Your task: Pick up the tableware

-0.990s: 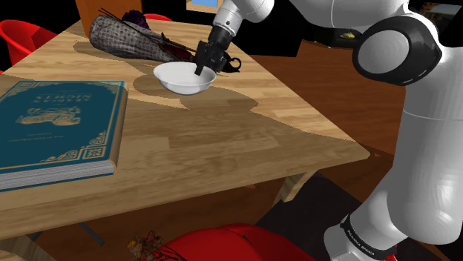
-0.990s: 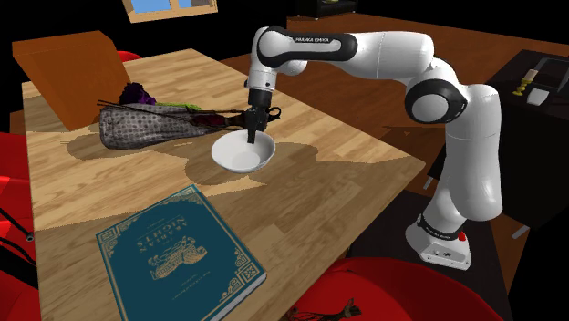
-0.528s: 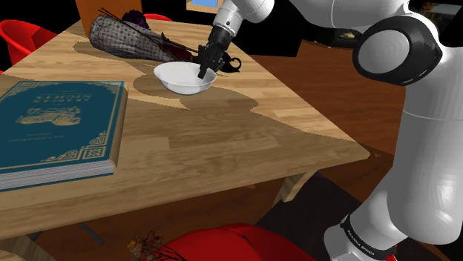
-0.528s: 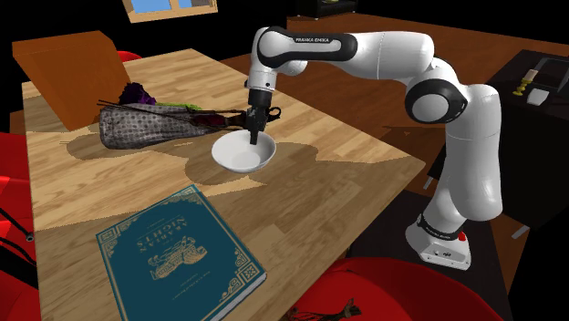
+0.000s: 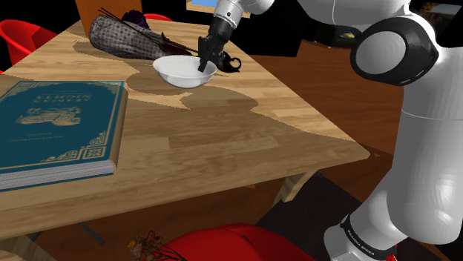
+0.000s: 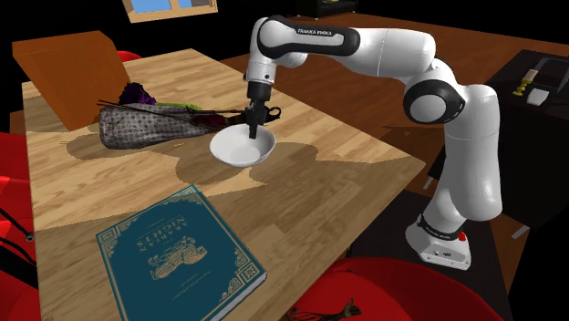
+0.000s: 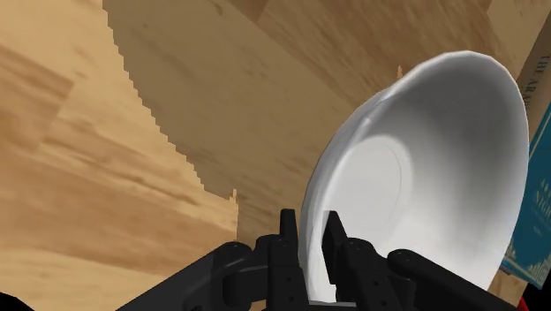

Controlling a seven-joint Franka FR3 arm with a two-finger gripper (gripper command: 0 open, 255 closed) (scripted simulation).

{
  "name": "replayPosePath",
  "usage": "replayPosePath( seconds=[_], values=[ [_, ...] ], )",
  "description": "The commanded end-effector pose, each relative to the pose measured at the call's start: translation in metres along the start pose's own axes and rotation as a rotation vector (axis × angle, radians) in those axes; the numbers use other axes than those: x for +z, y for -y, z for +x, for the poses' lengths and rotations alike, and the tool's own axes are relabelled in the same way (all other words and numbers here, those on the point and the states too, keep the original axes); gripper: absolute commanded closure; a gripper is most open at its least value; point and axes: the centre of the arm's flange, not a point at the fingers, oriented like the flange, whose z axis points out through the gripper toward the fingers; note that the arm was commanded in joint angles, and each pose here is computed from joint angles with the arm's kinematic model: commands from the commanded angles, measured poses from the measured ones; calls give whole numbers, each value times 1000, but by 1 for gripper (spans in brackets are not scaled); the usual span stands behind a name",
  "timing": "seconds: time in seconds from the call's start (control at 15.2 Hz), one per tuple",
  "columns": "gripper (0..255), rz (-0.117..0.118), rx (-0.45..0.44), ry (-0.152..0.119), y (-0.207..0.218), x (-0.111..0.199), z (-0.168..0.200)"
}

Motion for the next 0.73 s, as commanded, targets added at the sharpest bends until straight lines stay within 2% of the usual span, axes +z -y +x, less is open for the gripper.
replayPosePath(
  seconds=[0.0,0.53,0.66],
  values=[
    [255,0,0,0,6,-10,0],
    [255,0,0,0,28,-46,-1],
    [255,0,0,0,28,-47,-1]
  ],
)
